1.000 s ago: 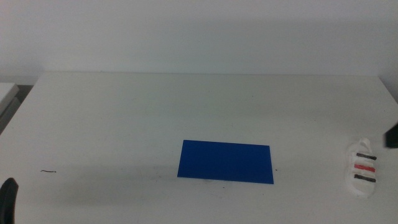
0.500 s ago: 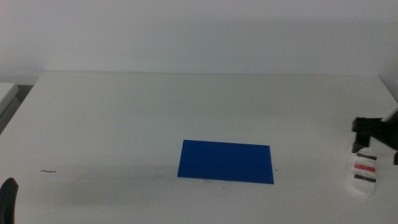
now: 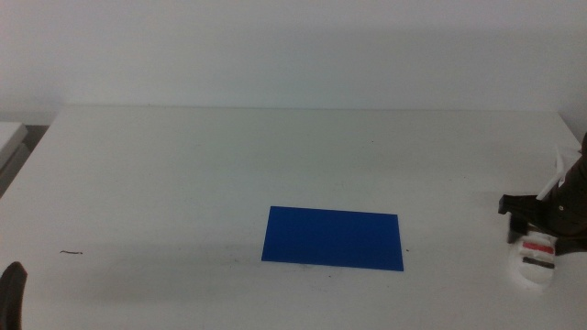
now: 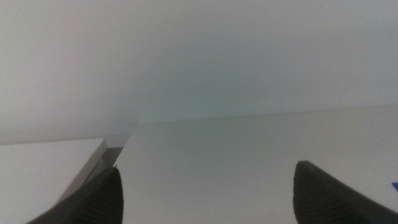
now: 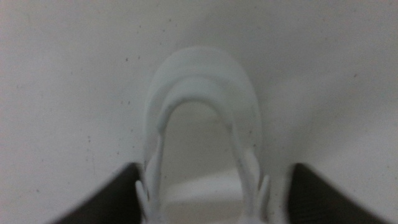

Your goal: Use one arm to grab the shoe from the table and place it on the mat.

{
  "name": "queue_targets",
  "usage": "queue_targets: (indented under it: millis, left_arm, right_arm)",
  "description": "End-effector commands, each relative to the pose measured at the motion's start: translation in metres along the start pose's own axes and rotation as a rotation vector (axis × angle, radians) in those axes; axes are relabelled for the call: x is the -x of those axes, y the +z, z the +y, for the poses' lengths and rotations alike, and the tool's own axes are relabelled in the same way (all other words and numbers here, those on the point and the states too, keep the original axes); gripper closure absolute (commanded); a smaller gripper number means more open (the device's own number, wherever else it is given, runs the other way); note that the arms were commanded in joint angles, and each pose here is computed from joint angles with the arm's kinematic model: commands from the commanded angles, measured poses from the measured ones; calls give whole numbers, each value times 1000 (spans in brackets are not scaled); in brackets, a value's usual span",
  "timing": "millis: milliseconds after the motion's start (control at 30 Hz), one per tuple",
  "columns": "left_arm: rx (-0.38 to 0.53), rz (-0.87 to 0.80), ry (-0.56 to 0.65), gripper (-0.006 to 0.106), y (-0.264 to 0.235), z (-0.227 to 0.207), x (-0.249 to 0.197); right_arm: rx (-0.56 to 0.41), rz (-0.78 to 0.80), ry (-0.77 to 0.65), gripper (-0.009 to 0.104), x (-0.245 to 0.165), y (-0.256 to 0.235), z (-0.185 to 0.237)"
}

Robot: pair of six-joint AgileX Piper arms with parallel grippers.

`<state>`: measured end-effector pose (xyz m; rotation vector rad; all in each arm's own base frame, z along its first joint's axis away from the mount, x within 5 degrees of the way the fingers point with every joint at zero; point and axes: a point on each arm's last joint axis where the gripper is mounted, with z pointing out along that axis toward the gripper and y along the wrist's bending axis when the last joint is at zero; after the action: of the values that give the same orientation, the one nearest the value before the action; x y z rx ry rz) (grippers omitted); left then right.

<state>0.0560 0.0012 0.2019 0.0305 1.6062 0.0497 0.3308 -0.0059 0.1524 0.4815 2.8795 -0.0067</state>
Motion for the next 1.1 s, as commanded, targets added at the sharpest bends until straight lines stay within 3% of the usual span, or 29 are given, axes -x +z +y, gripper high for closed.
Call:
queue_targets:
  millis: [0,67,133,367,633,1067]
  left_arm:
    - [-2,-8,-5,7,0,0,1]
    - [-2,-8,-5,7,0,0,1]
    - [-2,-8,-5,7,0,0,1]
    - [-2,-8,-5,7,0,0,1]
    - [-2,-8,-5,7,0,0,1]
    - [-2,-8,-5,7,0,0,1]
  right_arm:
    - [-4,2,-19,57,0,-2,4]
    - [-5,10,-16,78,-3,-8,9]
    - [3,6,-12,89,-5,-20,22]
    - [68,-28,-102,90,-6,-61,115]
    - [118,3,-211,90,-26,-55,228]
    - [172,33,-201,90,-33,-48,247]
